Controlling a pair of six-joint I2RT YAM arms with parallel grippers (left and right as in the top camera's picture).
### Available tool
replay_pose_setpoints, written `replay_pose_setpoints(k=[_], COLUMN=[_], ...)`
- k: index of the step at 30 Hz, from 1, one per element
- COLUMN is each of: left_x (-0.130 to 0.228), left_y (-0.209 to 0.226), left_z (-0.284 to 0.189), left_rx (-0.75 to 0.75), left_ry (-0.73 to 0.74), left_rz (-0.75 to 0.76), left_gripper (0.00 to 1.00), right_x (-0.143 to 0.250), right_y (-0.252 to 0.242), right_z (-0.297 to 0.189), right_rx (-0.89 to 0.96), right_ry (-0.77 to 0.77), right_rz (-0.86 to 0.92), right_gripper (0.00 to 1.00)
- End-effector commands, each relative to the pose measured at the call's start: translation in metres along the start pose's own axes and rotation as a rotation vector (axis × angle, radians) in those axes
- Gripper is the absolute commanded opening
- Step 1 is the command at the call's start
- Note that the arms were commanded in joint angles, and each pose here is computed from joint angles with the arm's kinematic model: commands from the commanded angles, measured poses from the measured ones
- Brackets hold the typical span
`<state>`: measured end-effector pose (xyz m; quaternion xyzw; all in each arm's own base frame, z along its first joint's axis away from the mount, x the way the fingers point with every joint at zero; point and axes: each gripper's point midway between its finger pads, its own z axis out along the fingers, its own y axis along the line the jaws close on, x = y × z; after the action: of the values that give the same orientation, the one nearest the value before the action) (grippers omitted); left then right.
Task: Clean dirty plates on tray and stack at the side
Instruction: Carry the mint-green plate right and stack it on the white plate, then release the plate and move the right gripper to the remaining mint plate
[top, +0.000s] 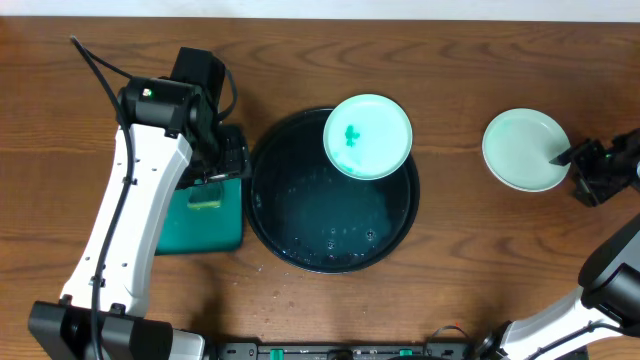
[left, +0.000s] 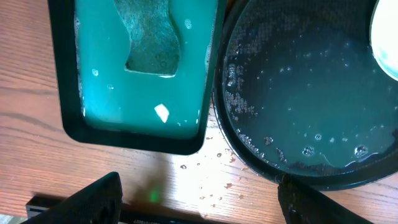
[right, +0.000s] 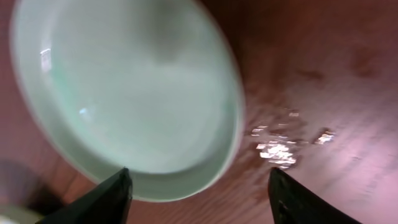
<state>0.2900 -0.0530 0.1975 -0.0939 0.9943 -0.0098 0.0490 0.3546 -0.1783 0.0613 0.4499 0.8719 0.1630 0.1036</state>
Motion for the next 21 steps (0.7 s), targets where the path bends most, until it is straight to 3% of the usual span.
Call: replay_pose_setpoints(k=[1,7,16,21], left_x=[-0.002,-0.002,-0.001,-0.001], left_y=[0.0,0.0,0.0,0.0], left_z=[-0.001,-0.001,-0.001,-0.001], left_rx=[-0.003,-0.003,-0.003,-0.003], left_ry=[-0.007,-0.007,-0.006,-0.006], left_rz=[0.007,0.007,0.007,0.007], left_gripper=[0.81,0.81,0.81,0.81], right_x=[0.013,0.056,0.115,0.125], right_y=[0.043,0.108,0.169,0.202], right_z=[-0.007,-0.017,0.021,0.041], right_rx=[-0.223,-0.467,-0.359,-0.284], right_ry=[0.051,0.107,0.119,0.035], right_rz=[-0.15,-0.51,-0.855,-0.855], right_gripper=[0.66,0.68,0.77,0.83])
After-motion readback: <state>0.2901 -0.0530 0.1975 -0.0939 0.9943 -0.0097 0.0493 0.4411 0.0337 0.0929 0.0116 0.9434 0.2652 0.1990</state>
